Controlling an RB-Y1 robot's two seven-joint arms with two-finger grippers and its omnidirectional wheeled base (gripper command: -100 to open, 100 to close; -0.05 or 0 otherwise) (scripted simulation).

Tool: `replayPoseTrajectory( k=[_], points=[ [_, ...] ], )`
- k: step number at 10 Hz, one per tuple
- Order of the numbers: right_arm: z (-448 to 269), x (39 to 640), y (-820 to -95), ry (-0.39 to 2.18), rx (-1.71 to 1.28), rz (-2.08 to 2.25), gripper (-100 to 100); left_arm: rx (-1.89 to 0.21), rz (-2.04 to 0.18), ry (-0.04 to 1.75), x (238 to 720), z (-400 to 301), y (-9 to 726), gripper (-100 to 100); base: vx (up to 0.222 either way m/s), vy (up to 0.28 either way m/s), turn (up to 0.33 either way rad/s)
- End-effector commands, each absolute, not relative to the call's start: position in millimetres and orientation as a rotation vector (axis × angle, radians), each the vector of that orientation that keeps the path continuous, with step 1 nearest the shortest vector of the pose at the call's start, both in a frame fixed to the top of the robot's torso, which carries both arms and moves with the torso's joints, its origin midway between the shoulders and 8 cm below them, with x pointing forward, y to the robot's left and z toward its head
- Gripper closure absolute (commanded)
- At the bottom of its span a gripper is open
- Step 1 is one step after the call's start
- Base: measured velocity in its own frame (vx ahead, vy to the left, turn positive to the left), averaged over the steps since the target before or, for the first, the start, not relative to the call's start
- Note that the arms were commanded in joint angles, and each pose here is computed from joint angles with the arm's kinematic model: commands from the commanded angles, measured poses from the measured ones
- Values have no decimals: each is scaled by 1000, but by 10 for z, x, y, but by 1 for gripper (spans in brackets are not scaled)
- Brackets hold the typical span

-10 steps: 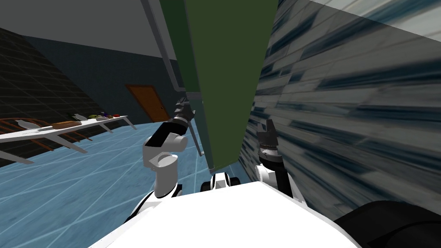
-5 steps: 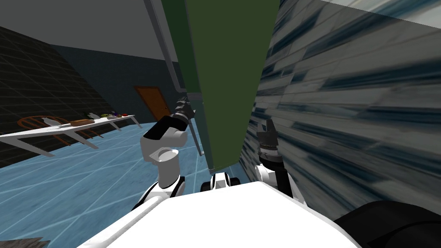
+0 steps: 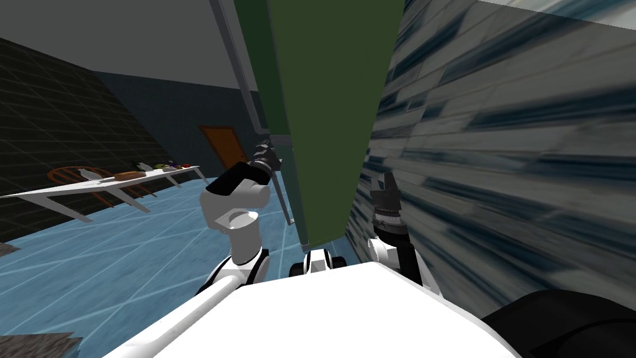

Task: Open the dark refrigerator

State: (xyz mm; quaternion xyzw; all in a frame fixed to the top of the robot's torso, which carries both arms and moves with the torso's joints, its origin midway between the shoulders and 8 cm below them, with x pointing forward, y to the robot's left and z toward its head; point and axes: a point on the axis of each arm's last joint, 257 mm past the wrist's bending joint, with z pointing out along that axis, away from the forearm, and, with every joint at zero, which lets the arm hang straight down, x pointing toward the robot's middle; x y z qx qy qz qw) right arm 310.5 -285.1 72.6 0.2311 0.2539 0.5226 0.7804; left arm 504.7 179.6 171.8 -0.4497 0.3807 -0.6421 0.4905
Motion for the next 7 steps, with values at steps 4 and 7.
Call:
replayPoseTrajectory(
  k=[4,7],
  points=[
    [726,3105,-2851,549,499,1129,0,-1155,-1527,909,5061,1909,1893,-100,11,-18,55],
    [726,3105,-2851,549,499,1129,0,-1186,-1512,907,5069,1949,1925,-100,16,-33,68]
  ],
)
